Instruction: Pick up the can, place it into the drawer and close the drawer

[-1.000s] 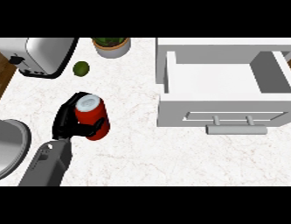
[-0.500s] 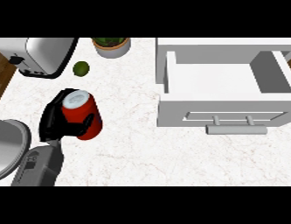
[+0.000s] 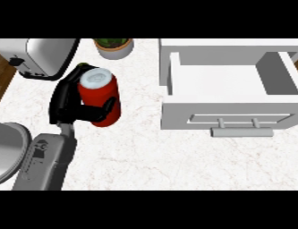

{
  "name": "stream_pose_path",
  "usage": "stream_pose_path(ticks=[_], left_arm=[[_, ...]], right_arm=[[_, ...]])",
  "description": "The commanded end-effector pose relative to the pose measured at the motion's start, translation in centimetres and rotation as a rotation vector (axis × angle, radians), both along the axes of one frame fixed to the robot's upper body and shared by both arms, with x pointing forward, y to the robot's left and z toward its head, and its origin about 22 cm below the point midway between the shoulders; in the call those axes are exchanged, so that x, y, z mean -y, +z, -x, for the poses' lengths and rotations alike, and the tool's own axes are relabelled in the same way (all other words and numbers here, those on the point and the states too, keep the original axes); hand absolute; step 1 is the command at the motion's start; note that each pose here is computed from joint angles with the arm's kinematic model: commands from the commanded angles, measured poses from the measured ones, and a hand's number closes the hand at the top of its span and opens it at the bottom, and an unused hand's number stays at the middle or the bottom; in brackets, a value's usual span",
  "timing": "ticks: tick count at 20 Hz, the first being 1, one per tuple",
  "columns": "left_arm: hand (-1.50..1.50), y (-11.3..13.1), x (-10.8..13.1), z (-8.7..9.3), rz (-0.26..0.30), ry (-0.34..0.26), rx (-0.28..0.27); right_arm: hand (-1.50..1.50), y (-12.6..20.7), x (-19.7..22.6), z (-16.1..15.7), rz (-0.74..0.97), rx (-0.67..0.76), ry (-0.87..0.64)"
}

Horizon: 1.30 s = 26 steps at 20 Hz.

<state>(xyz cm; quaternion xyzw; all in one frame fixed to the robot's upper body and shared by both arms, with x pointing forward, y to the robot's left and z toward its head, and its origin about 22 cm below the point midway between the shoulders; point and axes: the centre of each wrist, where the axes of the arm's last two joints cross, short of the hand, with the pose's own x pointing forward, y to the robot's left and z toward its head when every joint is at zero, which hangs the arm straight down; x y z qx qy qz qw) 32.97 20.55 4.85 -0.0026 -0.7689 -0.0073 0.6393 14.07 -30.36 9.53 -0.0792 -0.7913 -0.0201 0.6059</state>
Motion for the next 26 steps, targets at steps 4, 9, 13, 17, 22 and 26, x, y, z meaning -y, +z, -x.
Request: stream_pose_path(ticks=[4, 9, 13, 17, 22, 26], left_arm=[[1.5, 6.1, 6.0, -1.2, -0.006, -0.076, -0.008], [1.5, 9.9, 9.2, -2.8, -0.056, -0.099, 0.022], [1.5, 11.9, 11.7, -2.8, -0.075, -0.092, 0.068], [1.5, 14.7, 15.4, -3.7, -0.079, -0.082, 0.097], [1.5, 17.0, 17.9, -5.7, -0.096, -0.105, 0.065], [1.5, 19.7, 19.8, -6.1, -0.105, -0.102, 0.048]], right_arm=[[-1.5, 0.9, 0.2, 0.5, 0.017, -0.002, 0.019], [-1.5, 1.0, -0.7, -0.3, -0.002, 0.01, -0.004], [-1.5, -0.4, 1.0, 1.4, 0.013, 0.009, -0.003], [-1.5, 0.7, 0.5, -0.7, 0.017, 0.003, -0.016], [-1.5, 0.6, -0.6, -0.7, 0.008, 0.001, 0.008], [-1.5, 2.5, -0.1, -1.4, 0.017, 0.008, 0.003]])
